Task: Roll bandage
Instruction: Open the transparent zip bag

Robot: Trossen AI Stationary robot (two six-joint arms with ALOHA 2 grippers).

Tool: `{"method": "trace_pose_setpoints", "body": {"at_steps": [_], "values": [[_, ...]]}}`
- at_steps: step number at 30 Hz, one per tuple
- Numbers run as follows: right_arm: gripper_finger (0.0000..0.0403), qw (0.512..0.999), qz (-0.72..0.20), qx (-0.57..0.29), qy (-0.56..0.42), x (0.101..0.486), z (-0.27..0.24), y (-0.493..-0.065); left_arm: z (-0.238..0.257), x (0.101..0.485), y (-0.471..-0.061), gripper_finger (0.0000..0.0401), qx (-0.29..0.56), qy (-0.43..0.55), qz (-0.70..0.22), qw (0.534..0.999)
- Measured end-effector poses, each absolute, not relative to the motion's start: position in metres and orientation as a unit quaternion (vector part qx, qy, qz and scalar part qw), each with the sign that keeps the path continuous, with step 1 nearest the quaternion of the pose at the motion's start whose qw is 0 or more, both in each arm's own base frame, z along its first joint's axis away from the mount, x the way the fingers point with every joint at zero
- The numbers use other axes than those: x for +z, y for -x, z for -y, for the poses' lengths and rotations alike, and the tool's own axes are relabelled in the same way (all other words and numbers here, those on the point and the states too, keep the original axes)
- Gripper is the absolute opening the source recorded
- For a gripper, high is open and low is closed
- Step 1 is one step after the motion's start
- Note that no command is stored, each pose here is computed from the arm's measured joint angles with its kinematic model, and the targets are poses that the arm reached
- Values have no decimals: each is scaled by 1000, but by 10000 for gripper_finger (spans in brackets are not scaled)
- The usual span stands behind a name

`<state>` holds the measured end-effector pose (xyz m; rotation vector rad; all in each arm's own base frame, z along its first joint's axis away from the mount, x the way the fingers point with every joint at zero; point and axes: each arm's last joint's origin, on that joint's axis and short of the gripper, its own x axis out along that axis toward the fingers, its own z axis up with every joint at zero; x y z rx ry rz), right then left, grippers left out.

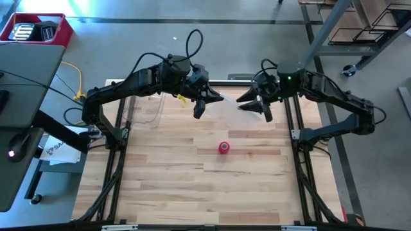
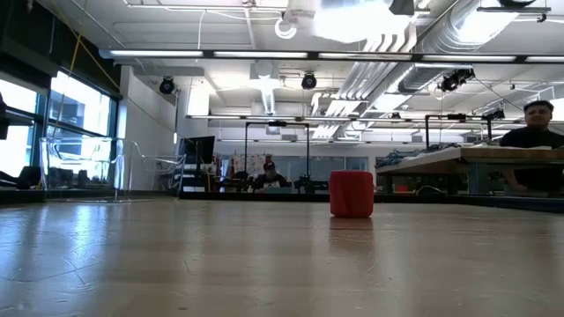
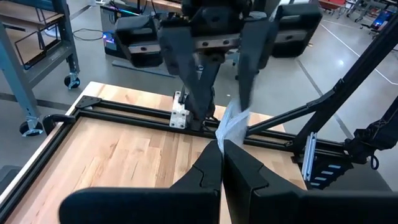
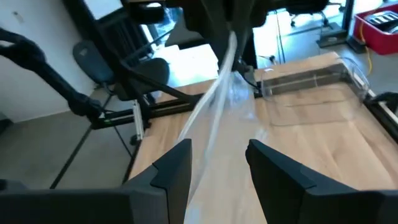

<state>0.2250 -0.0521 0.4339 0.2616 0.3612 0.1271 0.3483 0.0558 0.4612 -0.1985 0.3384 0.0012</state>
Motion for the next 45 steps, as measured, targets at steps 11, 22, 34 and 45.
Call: {"method": "trace_pose_setpoints", "body": {"at_steps": [11,22,34,45], "values": [[26,971,-216,25,-95,423,56,-231,-58,461,-348,3,31,105,-169,980],[3,906,-328,-264,-37,404,70,-215,-83,448,-333,87,233,104,-230,939],[1,928,-370,-28,12,386,59,-245,-90,439,-376,105,163,37,-162,973],[0,923,-383,-36,-17,376,60,-259,-84,404,-409,126,46,43,-202,977]]}}
